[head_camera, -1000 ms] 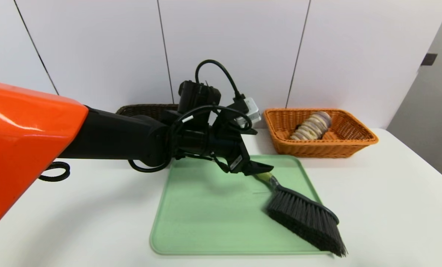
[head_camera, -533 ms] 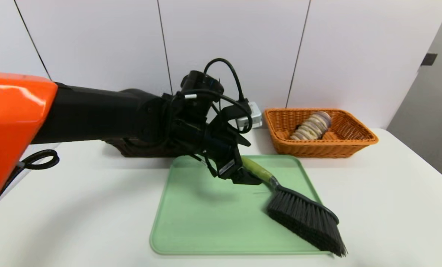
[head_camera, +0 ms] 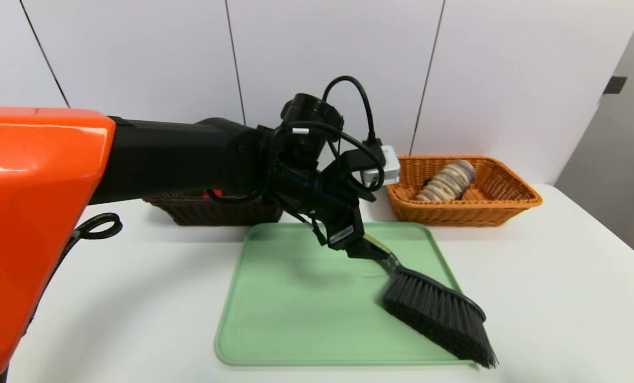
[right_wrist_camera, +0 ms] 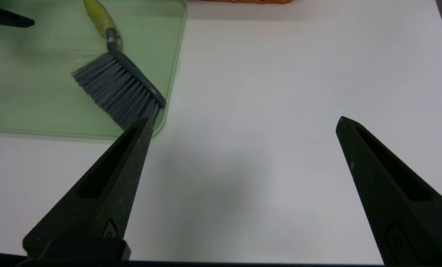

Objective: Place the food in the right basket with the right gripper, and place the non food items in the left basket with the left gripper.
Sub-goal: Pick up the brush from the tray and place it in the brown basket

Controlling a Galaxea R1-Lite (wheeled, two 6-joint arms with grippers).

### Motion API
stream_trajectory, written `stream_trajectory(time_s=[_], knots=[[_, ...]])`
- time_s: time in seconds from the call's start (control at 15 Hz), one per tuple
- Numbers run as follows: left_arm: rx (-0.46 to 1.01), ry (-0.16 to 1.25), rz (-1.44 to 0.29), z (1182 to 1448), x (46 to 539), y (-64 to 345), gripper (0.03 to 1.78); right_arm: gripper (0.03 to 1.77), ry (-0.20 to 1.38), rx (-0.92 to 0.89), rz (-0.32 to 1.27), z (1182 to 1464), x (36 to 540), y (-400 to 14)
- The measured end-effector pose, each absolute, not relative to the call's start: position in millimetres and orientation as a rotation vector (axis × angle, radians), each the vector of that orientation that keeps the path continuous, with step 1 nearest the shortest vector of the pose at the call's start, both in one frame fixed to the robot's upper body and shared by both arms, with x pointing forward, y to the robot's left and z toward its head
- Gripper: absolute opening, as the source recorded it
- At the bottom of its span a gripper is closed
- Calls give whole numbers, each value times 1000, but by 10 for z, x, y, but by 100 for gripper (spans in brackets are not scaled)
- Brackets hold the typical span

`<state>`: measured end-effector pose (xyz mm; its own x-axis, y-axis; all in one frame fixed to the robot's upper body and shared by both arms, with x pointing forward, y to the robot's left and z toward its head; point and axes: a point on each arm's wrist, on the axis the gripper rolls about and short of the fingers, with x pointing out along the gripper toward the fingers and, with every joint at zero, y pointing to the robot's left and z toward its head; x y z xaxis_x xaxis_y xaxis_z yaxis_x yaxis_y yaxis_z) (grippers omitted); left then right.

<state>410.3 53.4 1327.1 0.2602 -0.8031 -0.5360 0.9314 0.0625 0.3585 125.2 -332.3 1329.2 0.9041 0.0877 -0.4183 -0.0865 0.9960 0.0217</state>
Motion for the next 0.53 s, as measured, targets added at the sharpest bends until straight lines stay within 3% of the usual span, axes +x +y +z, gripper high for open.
stream_trajectory(time_s=[0.53], knots=[[797,323,-1392,13226,4118,573,169,171,476,-6,79,13235,1319,-3314]])
